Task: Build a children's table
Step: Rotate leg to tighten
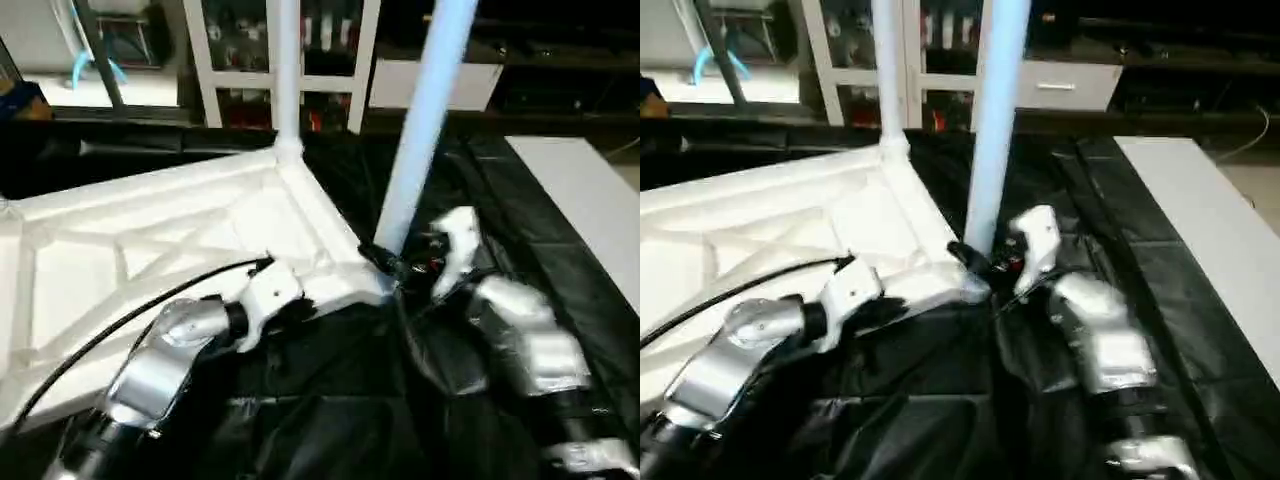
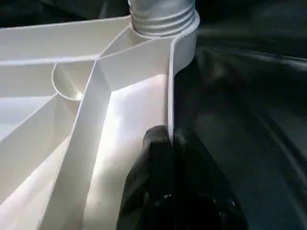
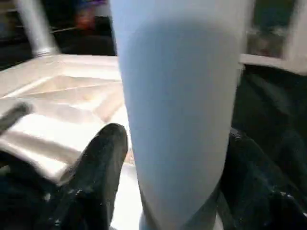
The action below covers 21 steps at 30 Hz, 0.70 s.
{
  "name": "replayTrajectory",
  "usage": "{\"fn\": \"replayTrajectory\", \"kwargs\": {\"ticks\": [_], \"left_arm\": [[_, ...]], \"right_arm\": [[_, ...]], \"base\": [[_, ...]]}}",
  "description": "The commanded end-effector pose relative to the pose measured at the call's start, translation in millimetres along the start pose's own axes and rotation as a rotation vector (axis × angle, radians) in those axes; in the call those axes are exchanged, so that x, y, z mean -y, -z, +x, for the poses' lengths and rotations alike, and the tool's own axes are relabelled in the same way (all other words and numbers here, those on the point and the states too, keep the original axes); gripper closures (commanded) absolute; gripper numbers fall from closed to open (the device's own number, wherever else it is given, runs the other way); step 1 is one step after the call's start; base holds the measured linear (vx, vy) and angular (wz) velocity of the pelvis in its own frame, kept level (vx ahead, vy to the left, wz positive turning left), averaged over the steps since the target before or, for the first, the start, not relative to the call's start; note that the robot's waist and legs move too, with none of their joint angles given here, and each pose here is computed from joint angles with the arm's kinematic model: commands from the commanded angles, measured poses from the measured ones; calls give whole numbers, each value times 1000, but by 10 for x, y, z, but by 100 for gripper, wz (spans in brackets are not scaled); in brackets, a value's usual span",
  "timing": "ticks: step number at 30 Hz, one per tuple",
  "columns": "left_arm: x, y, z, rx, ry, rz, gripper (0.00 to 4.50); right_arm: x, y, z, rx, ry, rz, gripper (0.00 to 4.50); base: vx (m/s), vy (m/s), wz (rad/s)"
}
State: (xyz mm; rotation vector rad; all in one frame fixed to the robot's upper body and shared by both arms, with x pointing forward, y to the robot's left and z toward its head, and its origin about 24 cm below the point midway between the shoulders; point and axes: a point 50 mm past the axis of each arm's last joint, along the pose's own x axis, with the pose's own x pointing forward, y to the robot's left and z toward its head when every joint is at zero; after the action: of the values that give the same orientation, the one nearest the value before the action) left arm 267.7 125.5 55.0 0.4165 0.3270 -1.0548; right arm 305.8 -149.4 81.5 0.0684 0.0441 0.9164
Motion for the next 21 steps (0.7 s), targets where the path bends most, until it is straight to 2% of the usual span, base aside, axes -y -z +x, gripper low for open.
{"fn": "replayTrajectory", "kwargs": {"ticks": [1,3,8,9,12,21], "left_arm": [[70,-37,6,65,47,-24,450],[75,-45,-2,75,56,-26,450],[89,-77,6,93,77,-20,450],[94,-96,9,101,88,-15,450],[99,-103,9,105,94,-14,450],[118,-107,3,109,111,-19,450]], "right_arm": [[1,-60,-76,4,-55,-13,120],[36,-62,-135,-16,-56,-28,90],[84,-34,-193,-71,-57,-65,90],[85,-6,-217,-89,-80,-45,116],[77,27,-224,-95,-98,-10,142],[66,95,-189,-105,-136,21,216]], "base": [[0,0,0],[0,0,0],[0,0,0],[0,0,0],[0,0,0],[0,0,0]]}}
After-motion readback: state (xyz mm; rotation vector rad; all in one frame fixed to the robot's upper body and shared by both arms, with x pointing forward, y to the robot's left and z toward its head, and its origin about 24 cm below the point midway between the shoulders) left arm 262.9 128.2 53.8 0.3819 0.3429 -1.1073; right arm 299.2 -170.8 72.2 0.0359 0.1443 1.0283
